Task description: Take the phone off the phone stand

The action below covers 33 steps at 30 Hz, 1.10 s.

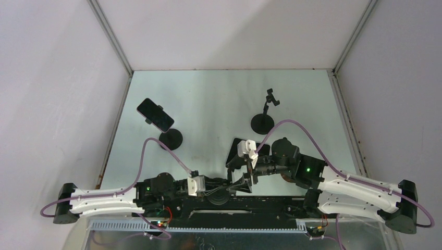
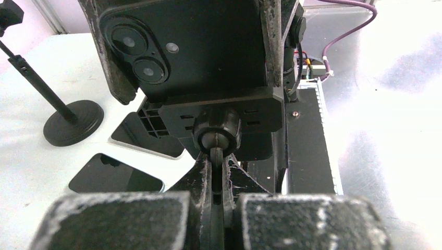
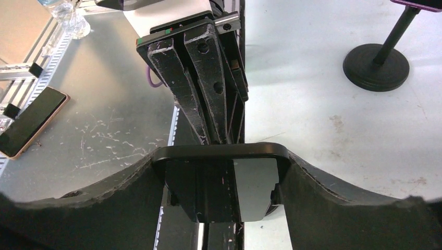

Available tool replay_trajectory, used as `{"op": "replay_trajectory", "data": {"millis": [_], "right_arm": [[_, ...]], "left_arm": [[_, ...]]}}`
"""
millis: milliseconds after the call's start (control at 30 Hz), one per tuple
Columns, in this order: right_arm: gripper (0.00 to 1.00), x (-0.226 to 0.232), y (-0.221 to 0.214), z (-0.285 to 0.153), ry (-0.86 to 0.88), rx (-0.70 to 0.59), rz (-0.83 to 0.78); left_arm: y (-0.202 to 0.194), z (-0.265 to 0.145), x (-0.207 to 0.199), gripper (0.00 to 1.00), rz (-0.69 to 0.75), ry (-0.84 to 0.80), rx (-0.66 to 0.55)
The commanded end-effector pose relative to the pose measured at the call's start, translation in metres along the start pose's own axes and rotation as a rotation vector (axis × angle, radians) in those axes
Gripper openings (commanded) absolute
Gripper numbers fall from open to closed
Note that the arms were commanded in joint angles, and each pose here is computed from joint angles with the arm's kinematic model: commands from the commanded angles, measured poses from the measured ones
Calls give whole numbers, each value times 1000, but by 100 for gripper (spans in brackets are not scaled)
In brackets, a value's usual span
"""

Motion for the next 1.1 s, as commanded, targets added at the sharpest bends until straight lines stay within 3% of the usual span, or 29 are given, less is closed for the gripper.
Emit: {"op": "replay_trajectory", "data": {"millis": [0,333,1067], "right_arm": [[34,2,7,4,12,-38,-21],[0,-24,-8,6,-47,31,-126],[0,-91,-20,10,-110,35,-187]], "left_arm": [[26,4,0,0,17,-22,-111],[32,6,-25,0,52,-250,-139],[36,10,-56,0,13,-513,-170]]}}
Point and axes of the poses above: each gripper's point midway between its finger pads, its own z axis out along the fingers, its own x axis along the line the jaws close on, y = z × x, the point moved 6 cm from there along -z, back along the fingers, and after that the axes turned 1 degree about z, right-handed, at the moved point
